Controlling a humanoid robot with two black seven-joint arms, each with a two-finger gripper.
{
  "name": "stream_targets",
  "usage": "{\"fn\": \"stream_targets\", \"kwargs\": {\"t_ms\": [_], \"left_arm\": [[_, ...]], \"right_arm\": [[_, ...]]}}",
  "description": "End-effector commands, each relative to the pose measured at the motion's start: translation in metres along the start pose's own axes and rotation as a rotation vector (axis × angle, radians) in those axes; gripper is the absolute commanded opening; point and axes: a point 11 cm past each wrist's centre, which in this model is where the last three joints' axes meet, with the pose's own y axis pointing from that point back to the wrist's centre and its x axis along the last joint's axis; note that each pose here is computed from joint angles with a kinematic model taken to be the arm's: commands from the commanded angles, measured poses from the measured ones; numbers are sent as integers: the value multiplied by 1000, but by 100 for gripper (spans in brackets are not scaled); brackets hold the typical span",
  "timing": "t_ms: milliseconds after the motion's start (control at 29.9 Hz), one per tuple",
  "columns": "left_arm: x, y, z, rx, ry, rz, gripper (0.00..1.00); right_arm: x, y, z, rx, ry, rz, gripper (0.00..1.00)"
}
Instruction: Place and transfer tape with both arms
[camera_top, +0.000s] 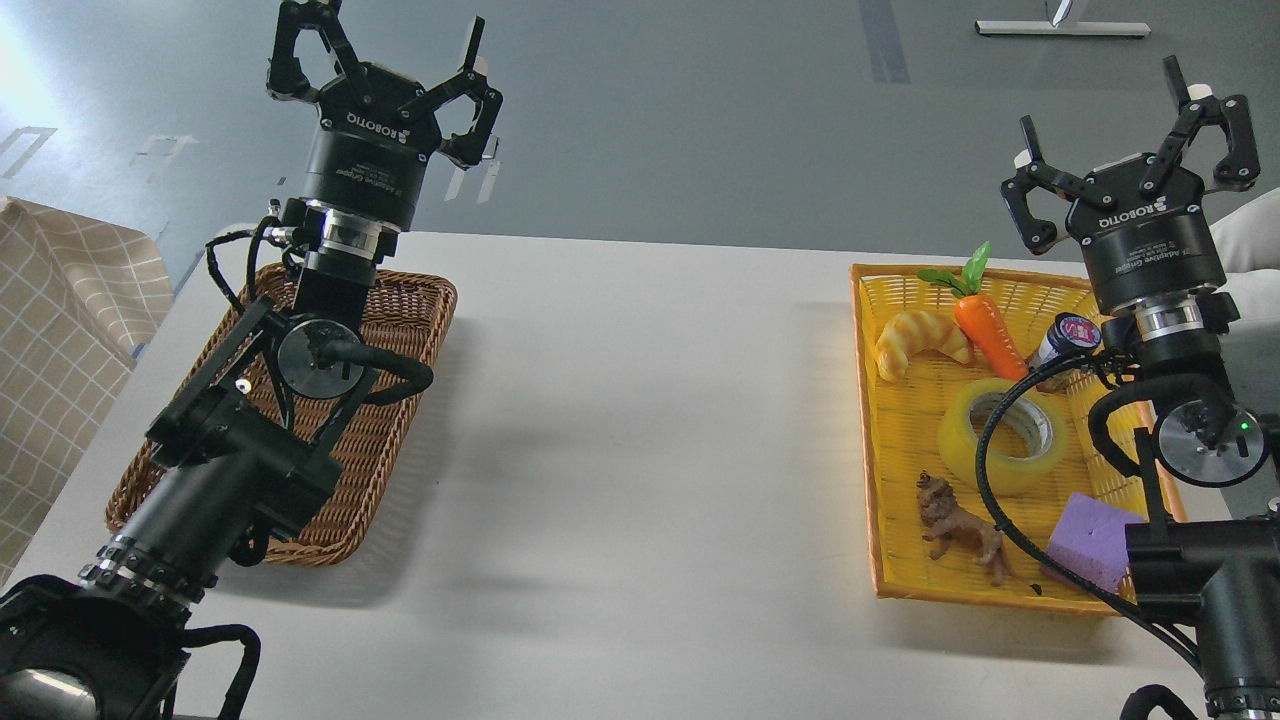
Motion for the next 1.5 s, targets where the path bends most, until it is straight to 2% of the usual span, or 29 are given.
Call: {"fn": "stream_targets", "kwargs": {"t_ms": [0, 1471], "left_arm": [[-1, 0, 1, -3, -1, -3, 98], [-3, -2, 1, -16, 8, -8, 98]], "right_arm": [[0, 1, 1, -2, -2, 2, 100], [2, 3, 1, -2, 0, 7, 100]]}}
